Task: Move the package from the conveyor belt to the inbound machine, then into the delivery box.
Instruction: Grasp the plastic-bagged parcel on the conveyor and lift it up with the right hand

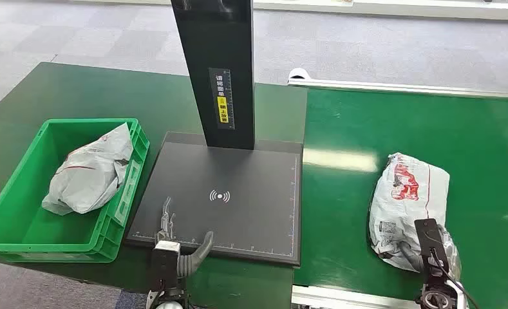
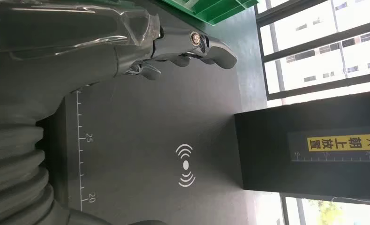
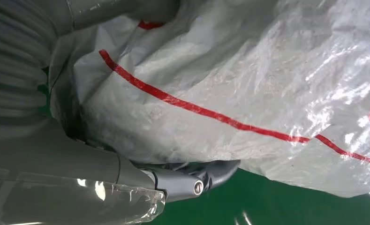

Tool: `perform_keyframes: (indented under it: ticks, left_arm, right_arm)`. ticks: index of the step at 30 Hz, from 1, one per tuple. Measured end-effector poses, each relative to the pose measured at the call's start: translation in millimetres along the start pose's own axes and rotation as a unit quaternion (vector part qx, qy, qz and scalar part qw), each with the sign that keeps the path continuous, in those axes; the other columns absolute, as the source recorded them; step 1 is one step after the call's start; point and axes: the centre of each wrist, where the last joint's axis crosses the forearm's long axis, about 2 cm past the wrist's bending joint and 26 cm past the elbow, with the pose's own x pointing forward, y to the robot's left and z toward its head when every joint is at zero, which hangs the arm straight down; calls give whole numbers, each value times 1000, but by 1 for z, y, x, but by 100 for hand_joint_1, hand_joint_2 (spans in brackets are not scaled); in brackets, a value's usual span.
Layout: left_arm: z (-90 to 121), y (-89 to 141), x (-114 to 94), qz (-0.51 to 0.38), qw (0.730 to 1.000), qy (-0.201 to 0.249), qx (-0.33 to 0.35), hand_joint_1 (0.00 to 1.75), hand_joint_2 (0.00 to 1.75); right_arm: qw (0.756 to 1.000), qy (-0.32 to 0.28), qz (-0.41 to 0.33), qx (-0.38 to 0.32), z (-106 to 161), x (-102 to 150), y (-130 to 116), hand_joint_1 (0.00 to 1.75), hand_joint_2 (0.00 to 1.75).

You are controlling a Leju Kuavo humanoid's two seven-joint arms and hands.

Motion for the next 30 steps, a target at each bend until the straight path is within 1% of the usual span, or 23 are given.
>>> perform_keyframes:
  ticks: [8,12,16,20,23,25,28,30]
  left_arm:
    - [-3,-1,1,0,1000,-4,0,0,175]
    - [-4,-1,1,-2,1000,-5,1,0,175]
    - [-4,0,2,-1,1000,-7,1,0,175]
    - [-6,1,5,2,1000,-16,4,0,175]
    - [-8,4,9,4,1000,-29,6,0,175]
    - [-9,7,12,0,999,-42,6,0,175]
    - [-13,11,16,5,998,-58,3,0,175]
    - [-17,12,20,18,998,-68,-5,0,175]
  right_arm:
    - [1000,-17,1,15,-15,19,6,175,175]
    - [998,-56,-12,0,-17,30,13,175,175]
    - [993,-106,-37,-37,-13,46,21,175,175]
    - [978,-180,-64,-87,0,71,22,175,175]
    - [958,-247,-79,-121,16,94,21,175,175]
    - [945,-287,-90,-131,29,109,22,175,175]
    - [930,-330,-113,-117,48,130,30,175,175]
    - [924,-351,-133,-78,59,142,39,175,175]
